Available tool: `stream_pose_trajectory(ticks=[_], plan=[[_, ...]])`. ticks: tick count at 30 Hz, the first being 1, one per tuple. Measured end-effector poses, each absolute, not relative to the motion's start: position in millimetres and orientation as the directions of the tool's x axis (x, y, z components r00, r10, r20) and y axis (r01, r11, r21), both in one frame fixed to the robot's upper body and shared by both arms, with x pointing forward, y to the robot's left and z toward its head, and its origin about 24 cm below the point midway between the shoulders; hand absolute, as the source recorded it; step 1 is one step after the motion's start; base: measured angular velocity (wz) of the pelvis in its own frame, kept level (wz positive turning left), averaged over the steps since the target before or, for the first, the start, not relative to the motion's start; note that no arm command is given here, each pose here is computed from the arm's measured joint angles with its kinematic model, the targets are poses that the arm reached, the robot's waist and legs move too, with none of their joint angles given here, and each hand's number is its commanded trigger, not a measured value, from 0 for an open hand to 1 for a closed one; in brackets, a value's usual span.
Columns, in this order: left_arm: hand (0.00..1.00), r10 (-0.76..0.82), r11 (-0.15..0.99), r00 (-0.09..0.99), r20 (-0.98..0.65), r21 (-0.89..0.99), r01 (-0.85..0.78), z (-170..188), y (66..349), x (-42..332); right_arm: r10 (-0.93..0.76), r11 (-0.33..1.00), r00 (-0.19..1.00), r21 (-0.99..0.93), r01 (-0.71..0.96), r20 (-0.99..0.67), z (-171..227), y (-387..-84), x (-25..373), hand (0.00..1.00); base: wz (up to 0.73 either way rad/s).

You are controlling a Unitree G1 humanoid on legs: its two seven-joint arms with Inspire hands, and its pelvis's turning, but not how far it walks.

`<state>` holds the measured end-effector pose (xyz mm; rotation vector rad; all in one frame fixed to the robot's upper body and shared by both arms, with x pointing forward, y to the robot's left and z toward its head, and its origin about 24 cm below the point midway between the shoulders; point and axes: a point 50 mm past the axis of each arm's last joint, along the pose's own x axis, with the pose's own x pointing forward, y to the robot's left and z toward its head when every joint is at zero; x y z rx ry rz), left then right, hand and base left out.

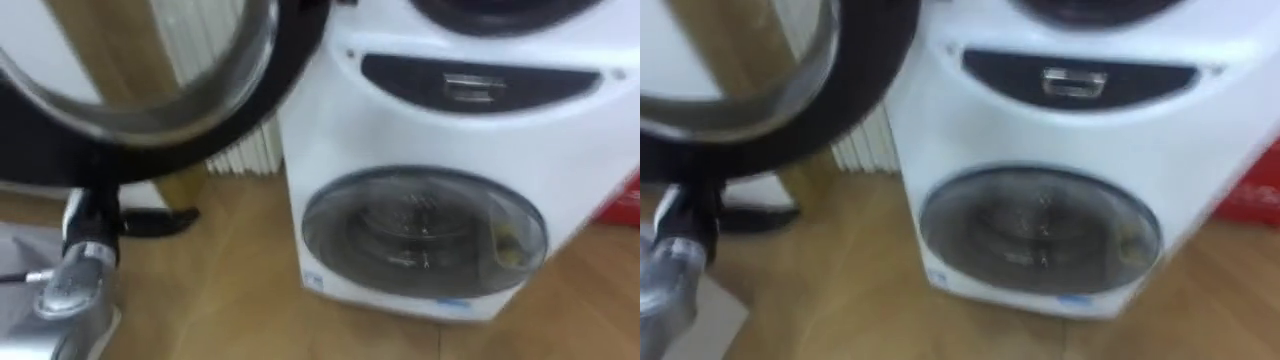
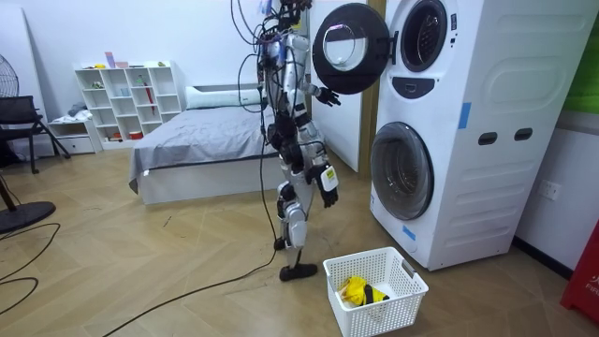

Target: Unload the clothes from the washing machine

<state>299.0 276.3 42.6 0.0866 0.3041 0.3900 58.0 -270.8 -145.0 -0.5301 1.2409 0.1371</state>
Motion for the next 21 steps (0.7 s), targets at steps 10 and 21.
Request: stream_pose_trajectory(ticks=[10,21], plan=[[0.0,0.429,0.898,0.816,-0.387,0.083,-0.433,21.3,305.0,282.1,-0.202,0.827,0.242,-0.297,-0.477,-0.949,-144.9,-272.8,36.6,0.0,-0.17],[0.0,0.485,0.864,0.782,-0.392,0.078,-0.497,20.4,317.8,275.8,-0.211,0.835,0.213,-0.29,-0.469,-0.954,-146.2,-271.6,28.8,0.0,-0.05]])
